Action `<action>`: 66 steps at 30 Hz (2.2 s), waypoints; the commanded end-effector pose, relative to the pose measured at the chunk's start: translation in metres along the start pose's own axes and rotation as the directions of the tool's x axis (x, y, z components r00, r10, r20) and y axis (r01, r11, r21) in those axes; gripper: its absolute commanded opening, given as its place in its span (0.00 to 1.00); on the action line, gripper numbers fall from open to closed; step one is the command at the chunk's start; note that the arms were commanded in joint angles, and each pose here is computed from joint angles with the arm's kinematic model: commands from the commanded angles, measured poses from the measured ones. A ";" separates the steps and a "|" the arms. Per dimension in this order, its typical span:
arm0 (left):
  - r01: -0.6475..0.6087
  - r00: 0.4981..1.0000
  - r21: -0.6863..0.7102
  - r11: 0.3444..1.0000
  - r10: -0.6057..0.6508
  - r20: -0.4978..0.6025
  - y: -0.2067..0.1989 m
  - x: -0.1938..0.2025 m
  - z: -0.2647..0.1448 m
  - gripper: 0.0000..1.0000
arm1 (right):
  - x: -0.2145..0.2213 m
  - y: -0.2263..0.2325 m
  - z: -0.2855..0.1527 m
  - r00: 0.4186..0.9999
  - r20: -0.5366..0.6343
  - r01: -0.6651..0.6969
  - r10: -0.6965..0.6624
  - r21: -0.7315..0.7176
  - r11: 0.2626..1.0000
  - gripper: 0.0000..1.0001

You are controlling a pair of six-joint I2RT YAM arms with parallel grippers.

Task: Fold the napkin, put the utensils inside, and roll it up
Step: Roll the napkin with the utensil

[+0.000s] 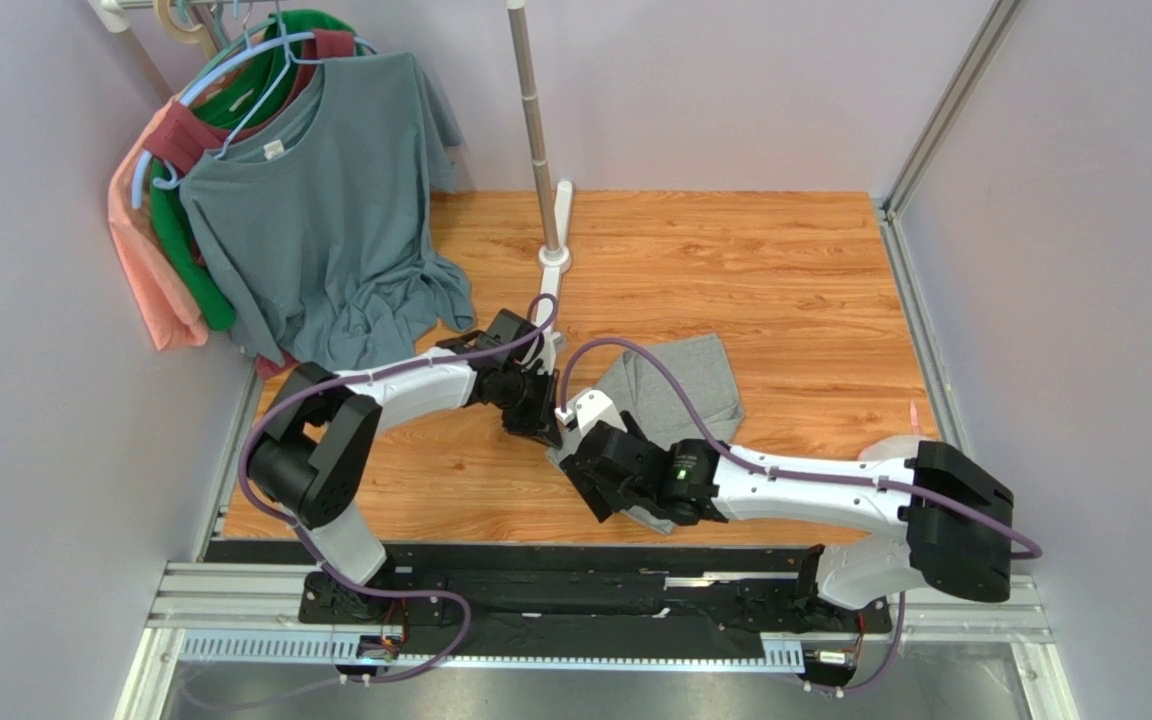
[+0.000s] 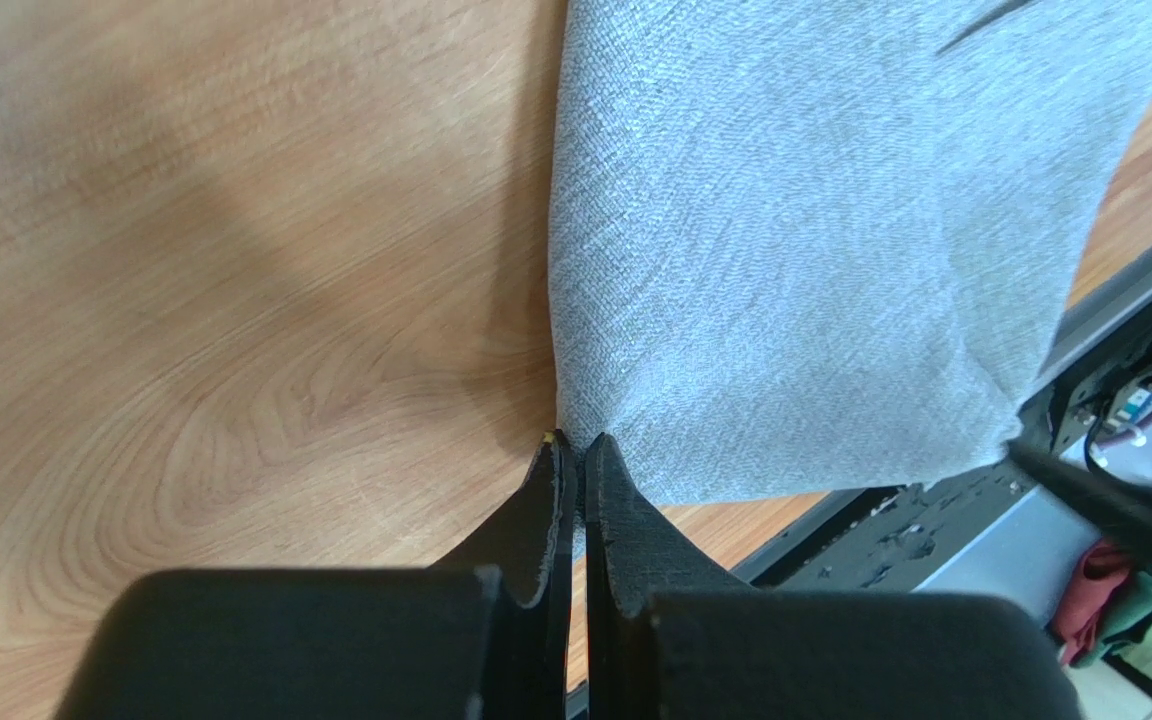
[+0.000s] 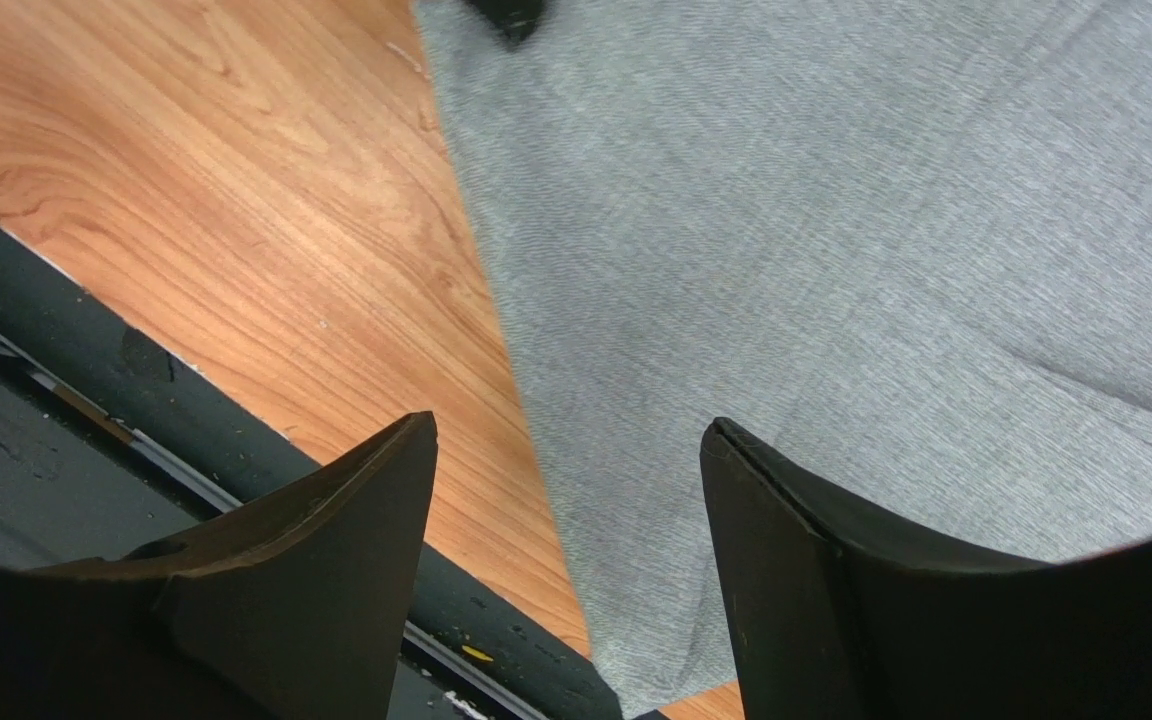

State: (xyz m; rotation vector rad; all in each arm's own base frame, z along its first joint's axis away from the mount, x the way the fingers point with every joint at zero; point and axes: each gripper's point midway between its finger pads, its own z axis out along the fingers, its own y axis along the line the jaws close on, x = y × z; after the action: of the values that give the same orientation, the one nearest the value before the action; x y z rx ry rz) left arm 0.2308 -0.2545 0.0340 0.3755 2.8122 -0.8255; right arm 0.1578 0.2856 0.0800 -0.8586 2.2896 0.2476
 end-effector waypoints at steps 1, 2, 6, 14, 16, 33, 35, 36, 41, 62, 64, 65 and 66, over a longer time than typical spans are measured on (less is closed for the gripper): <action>-0.034 0.999 0.013 0.999 0.034 0.028 -0.008 -0.018 -0.008 0.00 | -0.002 0.010 0.008 0.998 0.035 0.046 -0.047 0.017 0.999 0.69; -0.031 0.999 0.015 0.999 0.031 0.027 -0.008 -0.020 -0.008 0.00 | 0.001 0.010 0.010 0.998 0.031 0.053 -0.054 0.031 0.998 0.68; -0.027 0.999 0.018 0.999 0.027 0.027 -0.008 -0.022 -0.008 0.00 | 0.012 0.007 0.021 0.995 0.005 0.096 -0.097 0.095 0.991 0.66; -0.022 0.999 0.023 0.999 0.022 0.024 -0.007 -0.022 -0.008 0.00 | 0.021 0.002 0.032 0.986 -0.009 0.166 -0.167 0.196 0.967 0.59; -0.021 0.999 0.025 0.999 0.020 0.026 -0.008 -0.024 -0.008 0.00 | 0.023 0.003 0.032 0.983 -0.015 0.181 -0.182 0.204 0.962 0.56; -0.008 1.000 0.043 0.999 0.006 0.029 -0.008 -0.026 -0.009 0.00 | 0.060 -0.004 0.045 0.960 -0.135 0.277 -0.245 0.320 0.906 0.45; -0.008 1.000 0.046 0.999 0.007 0.029 -0.009 -0.026 -0.009 0.00 | 0.067 -0.005 0.049 0.956 -0.160 0.286 -0.245 0.322 0.903 0.41; -0.008 0.999 0.050 0.999 0.006 0.032 -0.009 -0.026 -0.009 0.00 | 0.068 -0.005 0.050 0.956 -0.165 0.285 -0.243 0.321 0.903 0.39; -0.010 0.999 0.058 0.998 0.008 0.040 -0.011 -0.028 -0.011 0.01 | 0.081 -0.005 0.055 0.950 -0.209 0.289 -0.232 0.312 0.905 0.21; 0.158 0.949 -0.063 0.985 -0.134 0.287 0.039 -0.044 -0.052 0.69 | 0.062 0.019 0.034 0.980 -0.190 0.055 -0.059 -0.025 0.998 0.00; 0.140 0.936 -0.057 0.989 -0.113 0.332 0.037 -0.048 -0.059 0.69 | 0.055 0.019 0.032 0.983 -0.184 0.007 -0.022 -0.084 0.996 0.00; 0.133 0.935 -0.057 0.989 -0.107 0.337 0.038 -0.045 -0.059 0.69 | 0.053 0.020 0.031 0.983 -0.185 -0.008 -0.012 -0.103 0.995 0.00; 0.110 0.929 -0.046 0.993 -0.087 0.359 0.035 -0.049 -0.062 0.69 | 0.050 0.019 0.031 0.981 -0.195 -0.043 0.016 -0.135 0.990 0.00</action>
State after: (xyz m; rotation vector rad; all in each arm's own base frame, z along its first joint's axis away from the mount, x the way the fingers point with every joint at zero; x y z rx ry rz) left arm 0.2665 -0.2014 0.0598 0.0602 2.6660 -0.7305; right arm 0.1486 0.2785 0.0188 -0.9223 2.4003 0.1126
